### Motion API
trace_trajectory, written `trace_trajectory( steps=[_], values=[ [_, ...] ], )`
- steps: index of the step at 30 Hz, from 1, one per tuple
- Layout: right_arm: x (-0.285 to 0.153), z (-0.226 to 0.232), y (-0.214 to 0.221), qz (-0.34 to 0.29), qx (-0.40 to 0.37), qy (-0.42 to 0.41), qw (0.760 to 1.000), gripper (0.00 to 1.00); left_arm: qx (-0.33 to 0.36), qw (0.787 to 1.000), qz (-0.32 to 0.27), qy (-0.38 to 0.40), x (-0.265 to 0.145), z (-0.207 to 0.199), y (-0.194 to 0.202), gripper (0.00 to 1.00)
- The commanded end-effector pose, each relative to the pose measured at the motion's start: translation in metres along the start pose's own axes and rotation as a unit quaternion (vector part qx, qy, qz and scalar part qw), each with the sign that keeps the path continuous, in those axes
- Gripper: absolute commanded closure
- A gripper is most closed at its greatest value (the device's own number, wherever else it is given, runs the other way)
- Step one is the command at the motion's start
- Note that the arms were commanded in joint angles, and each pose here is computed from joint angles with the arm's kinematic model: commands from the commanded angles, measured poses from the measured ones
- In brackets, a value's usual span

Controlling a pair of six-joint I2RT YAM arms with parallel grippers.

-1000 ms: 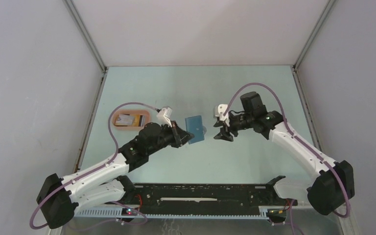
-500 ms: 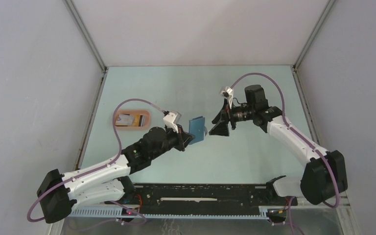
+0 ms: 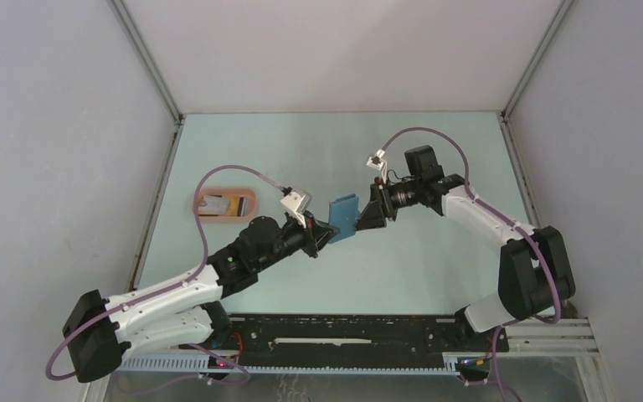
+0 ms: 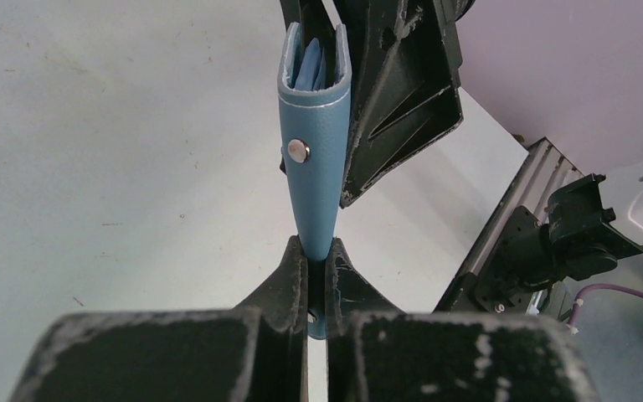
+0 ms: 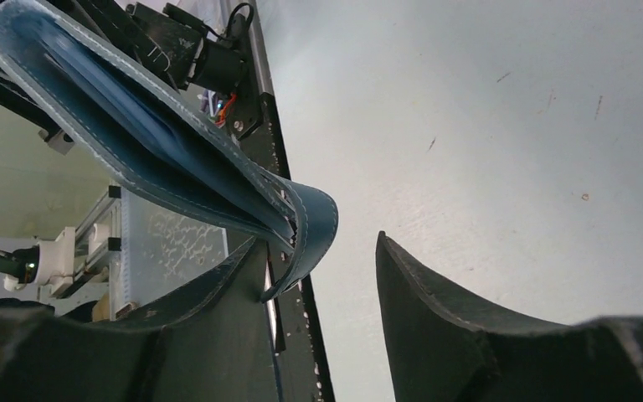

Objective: Put the credit cards into the card holder
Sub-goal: Open the card holder at the center of the board.

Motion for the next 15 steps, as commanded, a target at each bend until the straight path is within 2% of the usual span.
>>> trace_trajectory(
  steps=[1,9,12,15],
  values=[
    [-0.0081,0.0082,-0.0155,-0.014,-0.016,-0.010,1.000,0.43,0.017,0.999,-0.030,0.032,-0.0015,-0.0064,-0.0098,1.00],
    [-0.0176,0.0174,-0.0175,-0.011,-0.052,-0.027,0.998,0.50,0.039,0.998,0.007,0.057,-0.0021,-0.0082,-0.0024,1.00],
    [-0.0155,0.0167,-0.0155,-0.005,-0.053,-0.028,0.998,0.56,0.040,0.997,0.002,0.063,-0.0038,-0.0093,-0.0036,1.00],
    [-0.0119,0.0172,-0.0145,0.008,-0.058,-0.032,0.998,0.67,0.042,0.997,-0.004,0.067,-0.0057,-0.0099,-0.0052,1.00]
  ],
)
Point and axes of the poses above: each gripper's point midway between its finger pads, its own x axis out along the fingers, its own z axis along the line the jaws close on, y = z × x, the point moved 9 cm from there along -x, back along the fingers, and after that the axes turned 8 degrees about x, right-handed, at the moved point
